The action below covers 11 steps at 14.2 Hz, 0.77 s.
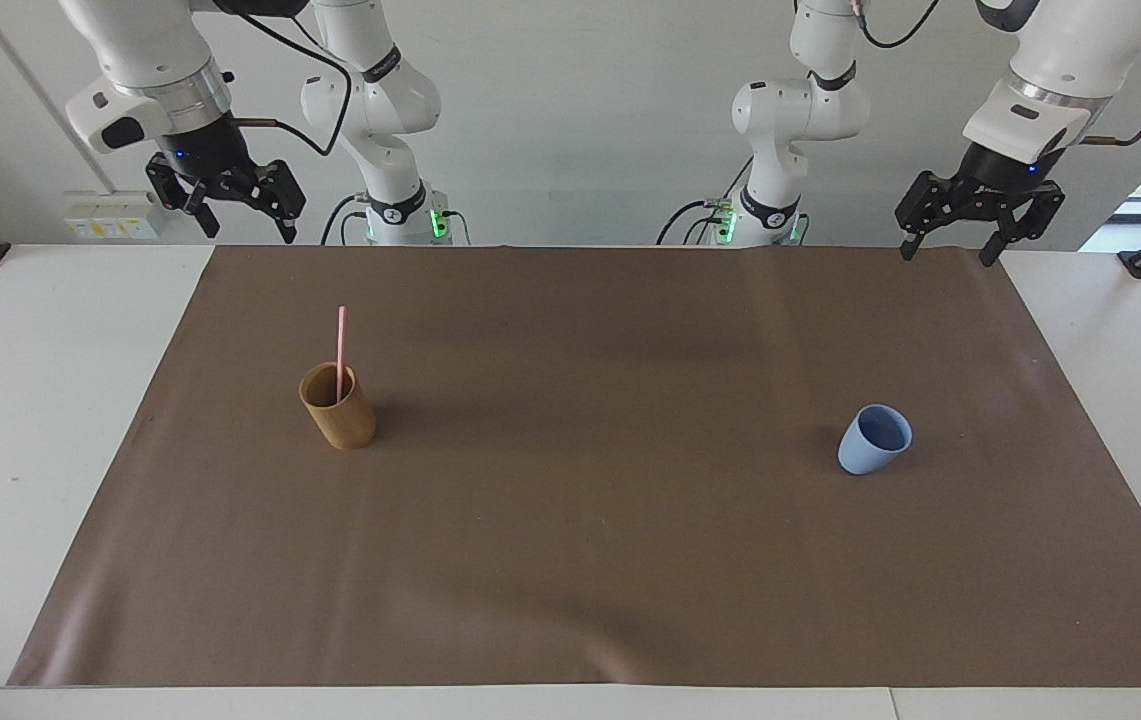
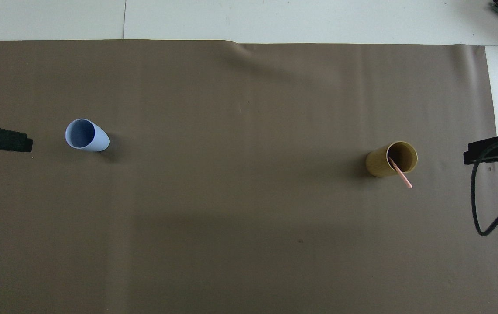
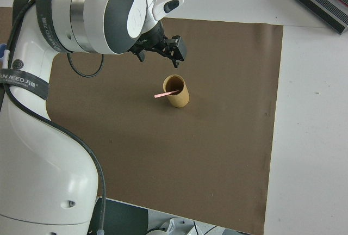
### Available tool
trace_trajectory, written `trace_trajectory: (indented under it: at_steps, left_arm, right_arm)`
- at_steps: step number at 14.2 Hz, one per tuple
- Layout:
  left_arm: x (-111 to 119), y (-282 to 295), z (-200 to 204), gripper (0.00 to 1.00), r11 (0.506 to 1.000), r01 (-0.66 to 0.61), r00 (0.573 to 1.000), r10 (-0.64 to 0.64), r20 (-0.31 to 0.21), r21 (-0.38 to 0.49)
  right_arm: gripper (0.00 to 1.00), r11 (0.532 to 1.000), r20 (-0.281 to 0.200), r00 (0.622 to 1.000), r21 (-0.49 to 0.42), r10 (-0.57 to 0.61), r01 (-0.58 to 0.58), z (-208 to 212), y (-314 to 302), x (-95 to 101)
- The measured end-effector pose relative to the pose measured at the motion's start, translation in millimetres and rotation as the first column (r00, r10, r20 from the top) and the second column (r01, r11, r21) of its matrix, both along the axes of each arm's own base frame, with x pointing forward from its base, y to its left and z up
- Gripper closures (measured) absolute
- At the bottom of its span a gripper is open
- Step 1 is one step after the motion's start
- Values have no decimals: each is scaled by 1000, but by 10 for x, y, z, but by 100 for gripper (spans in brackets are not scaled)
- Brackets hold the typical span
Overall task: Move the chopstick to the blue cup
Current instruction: 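Reach the left gripper to the light blue cup and grasp it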
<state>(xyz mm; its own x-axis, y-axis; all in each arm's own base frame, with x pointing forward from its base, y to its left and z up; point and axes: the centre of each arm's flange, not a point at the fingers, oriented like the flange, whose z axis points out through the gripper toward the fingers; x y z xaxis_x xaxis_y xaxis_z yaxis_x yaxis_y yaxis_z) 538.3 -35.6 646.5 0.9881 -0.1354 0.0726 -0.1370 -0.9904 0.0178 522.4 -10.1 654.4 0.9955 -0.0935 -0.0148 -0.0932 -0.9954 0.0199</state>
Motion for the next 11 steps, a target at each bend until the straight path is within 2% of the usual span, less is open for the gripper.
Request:
trace_trajectory:
  at_steps: [1, 4, 8, 11]
  left_arm:
    - [47, 86, -165, 0, 1000, -17, 1000, 17, -8, 1]
    - [272, 262, -741, 0, 999, -51, 998, 51, 22, 0]
    - [514, 262, -1289, 0, 999, -55, 997, 55, 50, 0]
    - [771, 389, -1842, 0, 997, -78, 996, 78, 45, 3]
  right_arm:
    - [0, 1000, 0, 1000, 0, 5, -5, 0, 26, 0]
    - [0, 1000, 4, 1000, -1, 14, -14, 4, 73, 5]
    - [0, 1000, 9, 1000, -1, 9, -9, 4, 50, 12]
    - [0, 1000, 12, 1000, -1, 10, -10, 4, 51, 16]
